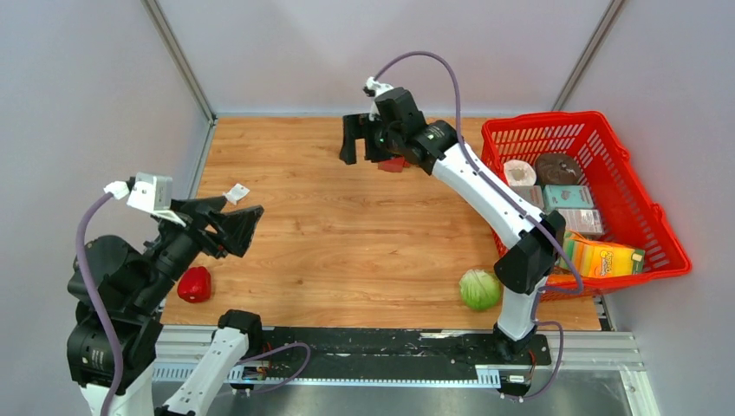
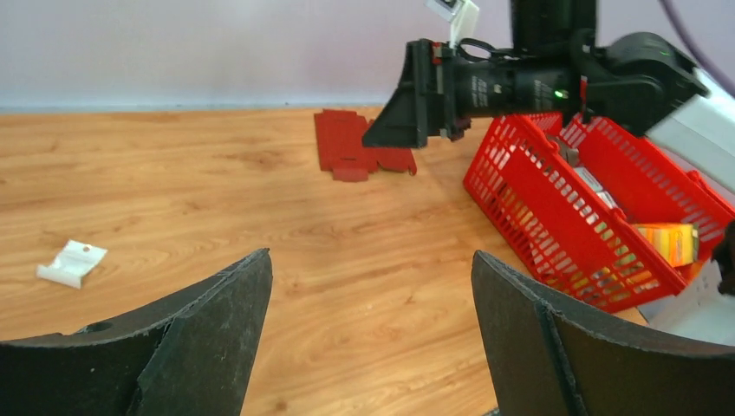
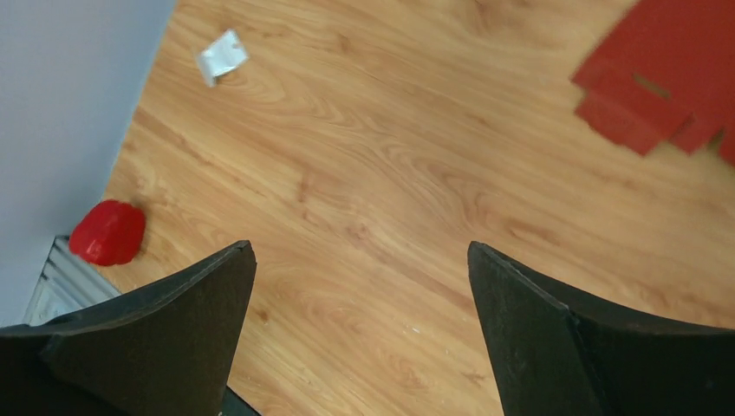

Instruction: Fold the paper box

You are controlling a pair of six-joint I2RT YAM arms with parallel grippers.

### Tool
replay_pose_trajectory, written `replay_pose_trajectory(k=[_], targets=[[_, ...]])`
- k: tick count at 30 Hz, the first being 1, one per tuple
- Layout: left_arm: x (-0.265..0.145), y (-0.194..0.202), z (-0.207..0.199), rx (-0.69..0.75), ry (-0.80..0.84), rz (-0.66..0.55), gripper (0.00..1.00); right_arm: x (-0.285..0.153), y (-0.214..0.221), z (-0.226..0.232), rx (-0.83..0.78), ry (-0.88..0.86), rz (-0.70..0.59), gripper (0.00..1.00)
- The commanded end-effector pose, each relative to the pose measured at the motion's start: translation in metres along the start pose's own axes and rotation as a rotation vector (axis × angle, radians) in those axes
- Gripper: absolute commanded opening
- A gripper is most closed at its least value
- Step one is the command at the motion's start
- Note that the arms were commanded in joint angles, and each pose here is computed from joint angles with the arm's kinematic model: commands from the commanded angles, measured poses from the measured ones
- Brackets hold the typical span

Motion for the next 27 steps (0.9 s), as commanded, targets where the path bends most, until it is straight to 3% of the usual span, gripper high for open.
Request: replay_pose_trajectory(k=[1, 7, 11, 19, 24, 27], targets=[[-0.006, 0.019, -0.008, -0.044, 0.065, 0.005, 0.91, 0.005, -0.017, -0.057, 0.336, 0.104, -0.105, 1.0], [0.011, 0.051, -0.019, -0.183, 0.179, 0.081, 0.82, 0.054, 0.012, -0.144, 0.631, 0.553, -0.215, 0.99], [0.01, 0.062, -0.021, -0.217, 0.203, 0.098, 0.79, 0.085, 0.036, -0.173, 0.679, 0.696, -0.22, 0.99], [0.008, 0.084, -0.005, -0.182, 0.137, 0.146, 0.78, 0.117, 0.049, -0.192, 0.728, 0.696, -0.333, 1.0], [0.014, 0.094, -0.003, -0.192, 0.144, 0.168, 0.77, 0.128, 0.074, -0.211, 0.735, 0.661, -0.318, 1.0], [0.017, 0.095, -0.002, -0.192, 0.147, 0.169, 0.77, 0.137, 0.078, -0.216, 0.759, 0.592, -0.32, 0.92]])
Point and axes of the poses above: each gripper's point midway between its finger pads, its own x axis out along the fingers, its own z axis along the line the jaws close on, y = z × x, the point moved 1 cm from there along -x, back along the fingers, and after that the axes turned 2 degrees about -x, right-handed, at the moved point
